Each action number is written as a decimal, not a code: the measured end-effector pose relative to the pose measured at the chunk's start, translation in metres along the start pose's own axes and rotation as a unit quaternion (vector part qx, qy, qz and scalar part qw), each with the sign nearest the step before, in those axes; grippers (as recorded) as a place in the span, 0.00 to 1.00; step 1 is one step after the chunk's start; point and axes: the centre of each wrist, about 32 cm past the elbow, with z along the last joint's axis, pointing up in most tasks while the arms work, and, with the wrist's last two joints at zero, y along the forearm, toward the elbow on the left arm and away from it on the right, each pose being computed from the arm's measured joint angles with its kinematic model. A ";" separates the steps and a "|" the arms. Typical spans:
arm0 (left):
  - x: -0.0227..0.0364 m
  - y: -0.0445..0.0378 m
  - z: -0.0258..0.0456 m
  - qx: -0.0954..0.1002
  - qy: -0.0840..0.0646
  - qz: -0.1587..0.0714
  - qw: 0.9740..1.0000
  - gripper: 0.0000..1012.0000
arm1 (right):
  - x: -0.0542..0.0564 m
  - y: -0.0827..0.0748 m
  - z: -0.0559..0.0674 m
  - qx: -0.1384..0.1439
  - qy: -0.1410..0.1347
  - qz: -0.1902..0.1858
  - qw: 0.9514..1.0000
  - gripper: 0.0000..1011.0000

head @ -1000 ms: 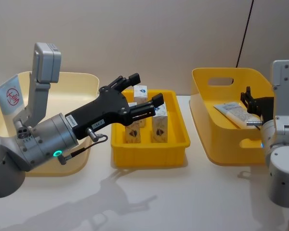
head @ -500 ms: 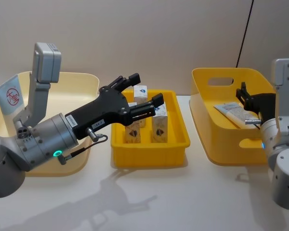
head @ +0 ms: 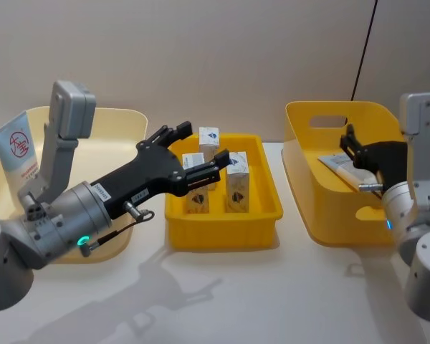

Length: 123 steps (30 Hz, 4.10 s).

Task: Bimanual collaborative sorting of washing and personal care products

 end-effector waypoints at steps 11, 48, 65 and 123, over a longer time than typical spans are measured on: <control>-0.0090 0.0129 -0.0128 0.031 -0.032 0.072 0.996 0.99 | -0.005 -0.024 -0.021 0.011 0.027 0.090 0.996 0.99; -0.0420 0.0533 -0.0487 0.096 -0.156 0.276 0.944 0.99 | -0.013 -0.070 -0.054 0.027 0.085 0.234 0.968 0.99; -0.0429 0.0542 -0.0494 0.096 -0.159 0.280 0.942 0.99 | -0.013 -0.069 -0.052 0.027 0.088 0.236 0.967 0.99; -0.0428 0.0542 -0.0495 0.097 -0.159 0.280 0.942 0.99 | -0.078 0.010 0.000 -0.071 0.083 0.219 0.970 0.99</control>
